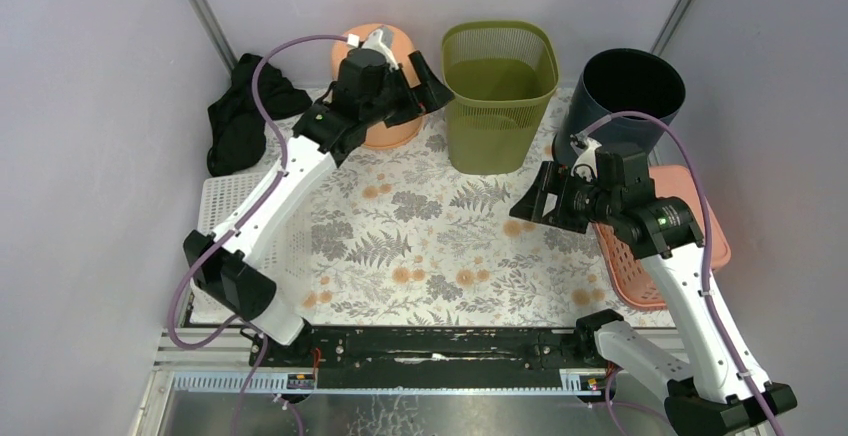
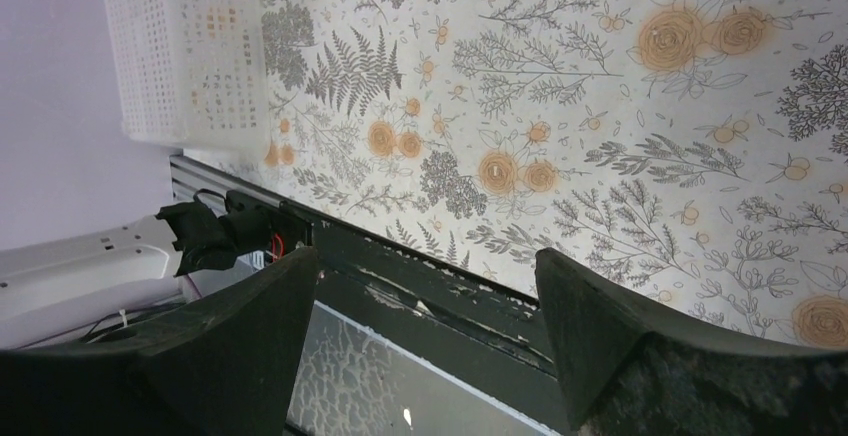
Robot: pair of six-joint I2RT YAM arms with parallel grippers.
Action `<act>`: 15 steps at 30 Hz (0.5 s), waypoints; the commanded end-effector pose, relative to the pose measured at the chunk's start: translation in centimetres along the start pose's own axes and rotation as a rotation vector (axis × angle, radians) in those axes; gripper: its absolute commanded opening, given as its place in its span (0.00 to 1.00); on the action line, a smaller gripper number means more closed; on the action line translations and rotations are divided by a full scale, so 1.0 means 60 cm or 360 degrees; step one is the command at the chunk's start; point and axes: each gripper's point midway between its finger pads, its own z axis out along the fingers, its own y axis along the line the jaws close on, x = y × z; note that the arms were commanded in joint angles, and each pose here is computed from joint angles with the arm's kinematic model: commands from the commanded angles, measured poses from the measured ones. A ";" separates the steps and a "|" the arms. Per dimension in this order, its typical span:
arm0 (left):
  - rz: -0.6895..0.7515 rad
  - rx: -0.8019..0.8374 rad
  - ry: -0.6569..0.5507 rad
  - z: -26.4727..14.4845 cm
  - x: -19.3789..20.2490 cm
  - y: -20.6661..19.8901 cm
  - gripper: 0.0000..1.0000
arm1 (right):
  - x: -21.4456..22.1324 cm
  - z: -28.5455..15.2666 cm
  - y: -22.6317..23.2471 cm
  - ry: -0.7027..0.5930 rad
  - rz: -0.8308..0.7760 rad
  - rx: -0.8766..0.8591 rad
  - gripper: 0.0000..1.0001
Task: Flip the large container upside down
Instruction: Move the container to the center of the board.
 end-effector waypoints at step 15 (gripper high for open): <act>-0.0112 -0.0334 -0.0159 0.108 0.004 0.024 1.00 | 0.010 -0.046 0.037 -0.0014 -0.0089 -0.0148 0.86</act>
